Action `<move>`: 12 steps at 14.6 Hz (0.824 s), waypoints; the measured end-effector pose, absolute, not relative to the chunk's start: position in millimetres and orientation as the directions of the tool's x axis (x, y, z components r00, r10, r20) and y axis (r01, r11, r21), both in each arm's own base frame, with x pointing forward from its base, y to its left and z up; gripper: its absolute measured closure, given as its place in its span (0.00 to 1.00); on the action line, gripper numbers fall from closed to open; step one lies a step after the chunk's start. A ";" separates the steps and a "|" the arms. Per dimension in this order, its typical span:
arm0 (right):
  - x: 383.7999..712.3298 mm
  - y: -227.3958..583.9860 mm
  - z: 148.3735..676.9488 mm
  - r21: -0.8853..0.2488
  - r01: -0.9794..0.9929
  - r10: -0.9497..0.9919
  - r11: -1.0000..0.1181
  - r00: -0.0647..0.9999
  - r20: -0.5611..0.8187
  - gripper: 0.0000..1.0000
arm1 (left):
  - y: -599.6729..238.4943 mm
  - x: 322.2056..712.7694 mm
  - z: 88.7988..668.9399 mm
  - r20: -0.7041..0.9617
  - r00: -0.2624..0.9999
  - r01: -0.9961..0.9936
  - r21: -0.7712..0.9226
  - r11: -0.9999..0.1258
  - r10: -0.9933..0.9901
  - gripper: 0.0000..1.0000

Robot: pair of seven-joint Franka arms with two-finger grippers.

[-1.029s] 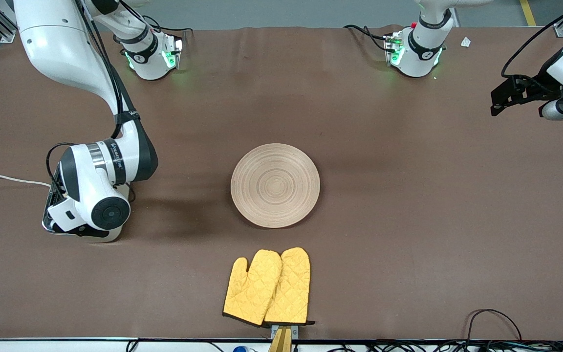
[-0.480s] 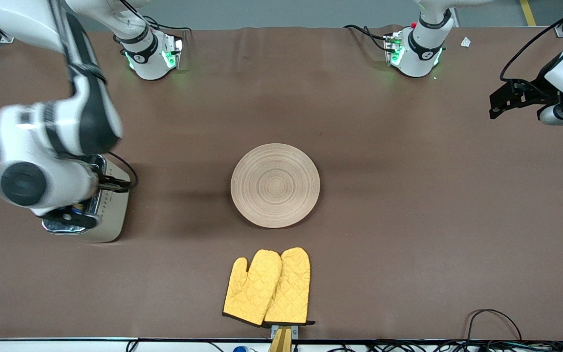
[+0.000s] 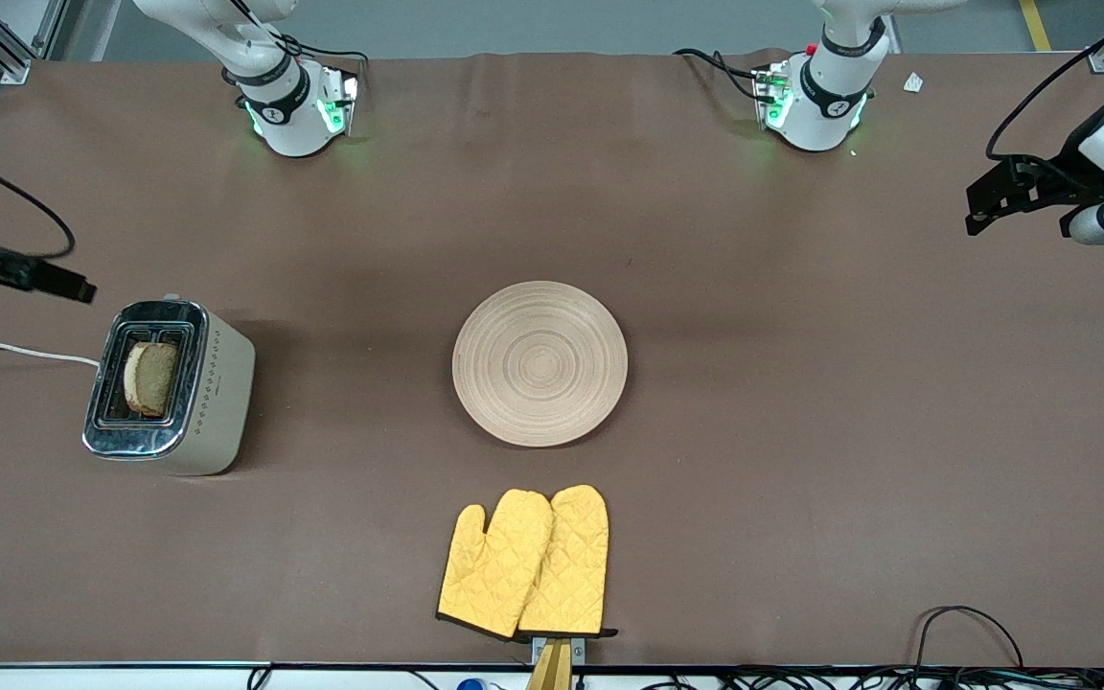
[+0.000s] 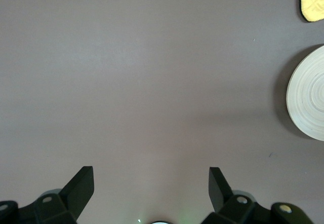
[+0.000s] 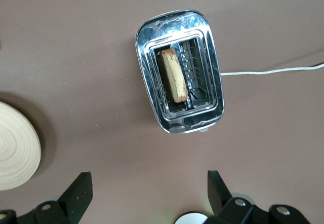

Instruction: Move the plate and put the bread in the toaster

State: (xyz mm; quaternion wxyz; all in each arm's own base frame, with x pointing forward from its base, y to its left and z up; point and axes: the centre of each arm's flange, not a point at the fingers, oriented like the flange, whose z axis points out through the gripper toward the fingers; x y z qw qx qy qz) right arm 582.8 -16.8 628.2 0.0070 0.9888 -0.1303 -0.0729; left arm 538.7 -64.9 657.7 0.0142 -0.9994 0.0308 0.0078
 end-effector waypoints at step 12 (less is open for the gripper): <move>517.8 -26.9 642.4 0.003 -0.211 -0.211 -0.977 0.975 -0.063 0.00 | -74.6 539.8 658.5 -0.013 0.996 -0.085 -0.056 -0.995 -0.084 0.00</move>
